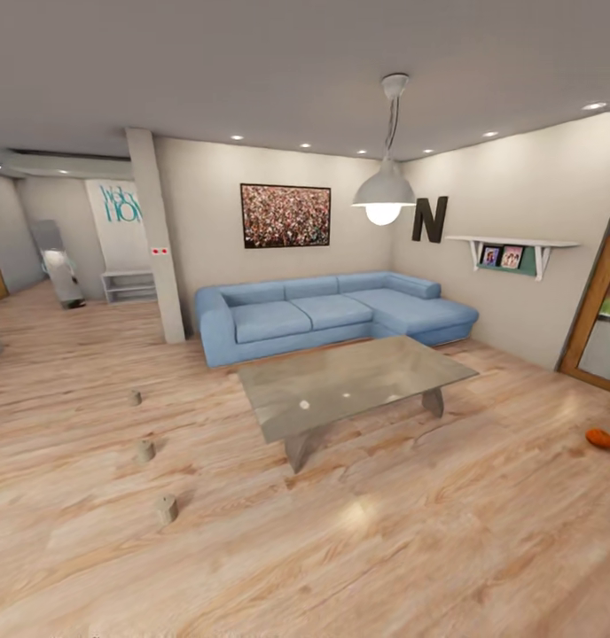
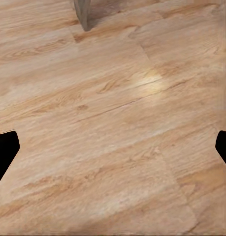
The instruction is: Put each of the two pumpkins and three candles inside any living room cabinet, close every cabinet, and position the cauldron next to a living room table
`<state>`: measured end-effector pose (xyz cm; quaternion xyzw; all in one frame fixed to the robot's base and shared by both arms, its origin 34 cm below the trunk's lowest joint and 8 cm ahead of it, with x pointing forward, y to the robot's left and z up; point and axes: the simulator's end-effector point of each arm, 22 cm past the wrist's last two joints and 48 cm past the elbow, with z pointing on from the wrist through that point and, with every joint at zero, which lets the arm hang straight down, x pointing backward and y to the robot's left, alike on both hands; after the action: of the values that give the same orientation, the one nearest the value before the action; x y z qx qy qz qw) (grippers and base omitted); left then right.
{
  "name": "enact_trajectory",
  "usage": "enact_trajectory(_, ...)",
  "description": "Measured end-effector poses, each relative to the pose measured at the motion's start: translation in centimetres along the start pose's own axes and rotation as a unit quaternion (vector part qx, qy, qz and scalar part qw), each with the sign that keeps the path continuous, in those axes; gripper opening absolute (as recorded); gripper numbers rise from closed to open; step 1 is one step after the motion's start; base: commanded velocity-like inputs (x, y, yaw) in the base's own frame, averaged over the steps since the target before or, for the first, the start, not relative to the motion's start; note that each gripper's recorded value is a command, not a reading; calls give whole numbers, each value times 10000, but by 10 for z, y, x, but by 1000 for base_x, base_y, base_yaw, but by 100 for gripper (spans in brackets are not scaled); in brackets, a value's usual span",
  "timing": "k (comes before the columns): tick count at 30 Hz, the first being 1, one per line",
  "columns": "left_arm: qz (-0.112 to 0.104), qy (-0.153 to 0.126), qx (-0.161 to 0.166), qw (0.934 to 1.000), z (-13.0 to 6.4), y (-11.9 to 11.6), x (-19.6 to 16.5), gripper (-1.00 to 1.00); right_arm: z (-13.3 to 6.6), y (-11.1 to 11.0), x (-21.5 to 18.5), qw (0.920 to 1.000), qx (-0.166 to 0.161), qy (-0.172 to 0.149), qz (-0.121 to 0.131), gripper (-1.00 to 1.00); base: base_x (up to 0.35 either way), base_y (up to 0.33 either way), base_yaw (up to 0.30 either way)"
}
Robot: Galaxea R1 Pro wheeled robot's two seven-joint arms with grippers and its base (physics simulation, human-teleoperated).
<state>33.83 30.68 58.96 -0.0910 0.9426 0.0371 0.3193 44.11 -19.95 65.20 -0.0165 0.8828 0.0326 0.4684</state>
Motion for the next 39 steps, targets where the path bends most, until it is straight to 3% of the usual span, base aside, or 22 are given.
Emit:
enact_trajectory(14,3,59,13,10000,-1,-2,5,100,0,-9,4,10000,43,46,-44,100,-149,280,-236)
enact_trajectory(39,19,196,-23,9998,-2,1,15,100,-2,-13,16,9998,75,209,-26,100,-4,46,-209)
